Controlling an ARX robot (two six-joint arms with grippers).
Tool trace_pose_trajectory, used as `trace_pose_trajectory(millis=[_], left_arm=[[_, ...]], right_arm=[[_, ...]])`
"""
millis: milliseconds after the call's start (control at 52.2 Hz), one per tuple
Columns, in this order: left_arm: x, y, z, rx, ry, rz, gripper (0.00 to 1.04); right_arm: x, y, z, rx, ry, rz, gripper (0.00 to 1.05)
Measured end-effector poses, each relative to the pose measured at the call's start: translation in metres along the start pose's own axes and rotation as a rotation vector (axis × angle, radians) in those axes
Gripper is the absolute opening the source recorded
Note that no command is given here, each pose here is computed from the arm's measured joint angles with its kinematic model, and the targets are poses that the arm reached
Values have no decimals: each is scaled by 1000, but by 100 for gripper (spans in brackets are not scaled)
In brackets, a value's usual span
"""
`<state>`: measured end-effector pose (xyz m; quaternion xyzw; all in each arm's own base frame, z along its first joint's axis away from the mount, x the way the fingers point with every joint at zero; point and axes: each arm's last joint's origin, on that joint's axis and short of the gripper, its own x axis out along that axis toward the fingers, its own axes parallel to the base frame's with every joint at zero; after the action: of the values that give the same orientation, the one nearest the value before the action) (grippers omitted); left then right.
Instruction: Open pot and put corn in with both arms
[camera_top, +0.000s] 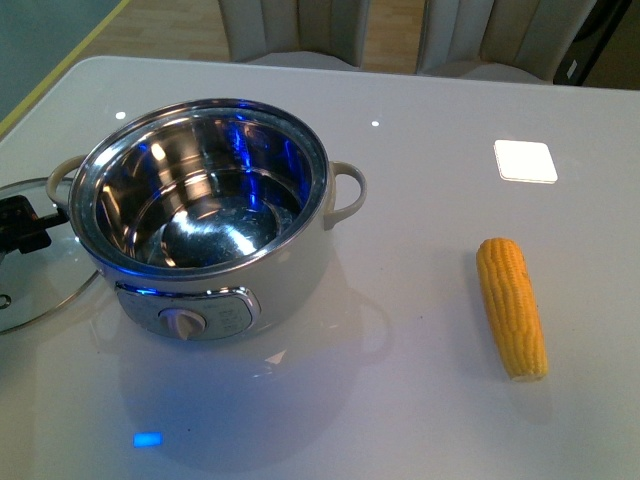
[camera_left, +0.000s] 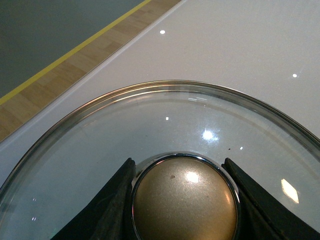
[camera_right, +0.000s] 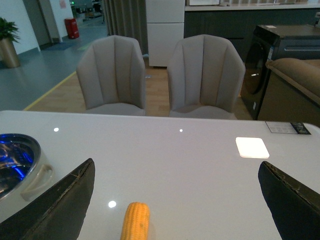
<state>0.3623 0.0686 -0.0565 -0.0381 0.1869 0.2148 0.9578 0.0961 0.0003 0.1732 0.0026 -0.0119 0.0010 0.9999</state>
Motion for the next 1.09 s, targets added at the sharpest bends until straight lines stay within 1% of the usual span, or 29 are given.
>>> trace_pose_trajectory(millis=[326, 364, 441, 498, 517, 613, 651, 728, 881, 1092], left_arm=[[-1, -4, -3, -6, 2, 19, 44], [-2, -4, -3, -10, 3, 19, 51], [-4, -3, -5, -11, 9, 32, 69], [-7, -2, -4, -11, 10, 38, 79], [-7, -2, -3, -11, 10, 39, 81], [-11, -1, 1, -14, 9, 36, 97], [-13, -1, 4, -14, 6, 34, 100], [-16, -1, 13, -17, -4, 34, 97], [-26, -1, 36, -27, -28, 29, 98], [-41, 2, 57, -44, -38, 6, 98]], right_arm=[[0, 0, 0, 0, 0, 0, 96], [0, 0, 0, 0, 0, 0, 96], [0, 0, 0, 0, 0, 0, 96], [0, 0, 0, 0, 0, 0, 96], [0, 0, 0, 0, 0, 0, 96], [0, 0, 0, 0, 0, 0, 96], [0, 0, 0, 0, 0, 0, 96], [0, 0, 0, 0, 0, 0, 96], [0, 0, 0, 0, 0, 0, 96], [0, 0, 0, 0, 0, 0, 96]])
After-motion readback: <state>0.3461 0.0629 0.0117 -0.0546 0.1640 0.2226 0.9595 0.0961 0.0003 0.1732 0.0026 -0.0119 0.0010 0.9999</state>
